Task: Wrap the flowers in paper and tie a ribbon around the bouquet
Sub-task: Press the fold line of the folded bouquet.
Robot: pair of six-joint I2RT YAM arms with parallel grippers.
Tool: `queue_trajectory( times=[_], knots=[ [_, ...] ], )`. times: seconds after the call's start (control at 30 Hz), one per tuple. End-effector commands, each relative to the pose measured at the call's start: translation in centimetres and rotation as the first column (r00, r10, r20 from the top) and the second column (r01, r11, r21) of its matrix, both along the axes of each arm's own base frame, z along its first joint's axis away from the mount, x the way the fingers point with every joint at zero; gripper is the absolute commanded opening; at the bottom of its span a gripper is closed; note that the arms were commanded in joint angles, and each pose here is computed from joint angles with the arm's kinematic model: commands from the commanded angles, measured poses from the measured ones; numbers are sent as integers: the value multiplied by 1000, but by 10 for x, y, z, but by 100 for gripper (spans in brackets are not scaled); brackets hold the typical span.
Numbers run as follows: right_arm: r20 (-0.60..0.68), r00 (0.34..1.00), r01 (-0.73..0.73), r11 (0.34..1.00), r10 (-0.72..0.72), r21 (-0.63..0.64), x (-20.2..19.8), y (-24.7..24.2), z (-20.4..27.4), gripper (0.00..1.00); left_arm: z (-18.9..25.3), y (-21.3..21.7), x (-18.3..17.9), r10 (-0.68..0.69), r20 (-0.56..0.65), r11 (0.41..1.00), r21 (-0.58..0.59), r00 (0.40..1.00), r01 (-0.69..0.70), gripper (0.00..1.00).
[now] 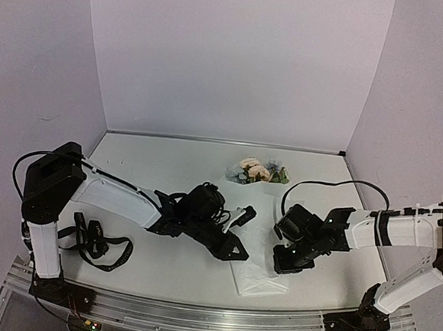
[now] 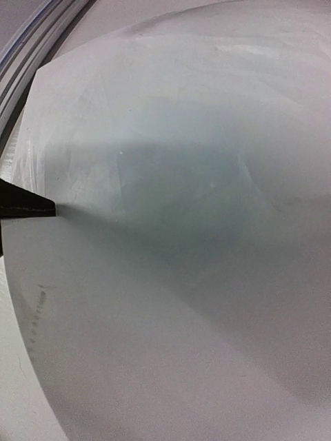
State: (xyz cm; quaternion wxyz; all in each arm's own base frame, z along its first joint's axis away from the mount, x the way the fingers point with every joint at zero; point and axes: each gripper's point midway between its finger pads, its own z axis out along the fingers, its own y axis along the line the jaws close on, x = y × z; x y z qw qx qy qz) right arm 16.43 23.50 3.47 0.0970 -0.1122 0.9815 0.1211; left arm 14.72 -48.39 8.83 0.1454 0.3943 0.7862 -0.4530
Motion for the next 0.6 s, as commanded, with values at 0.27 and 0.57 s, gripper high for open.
queue_trajectory(
  times=[0.27, 0.57],
  knots=[
    [10, 999, 49, 999, -49, 14, 1, -4, -10, 0, -30, -27, -59, -144, -77, 988, 35, 987, 147, 16],
    [-9, 999, 39, 999, -39, 36, -4, -3, -10, 0, -73, -15, -58, -78, -117, 986, 139, 990, 94, 12]
  ],
)
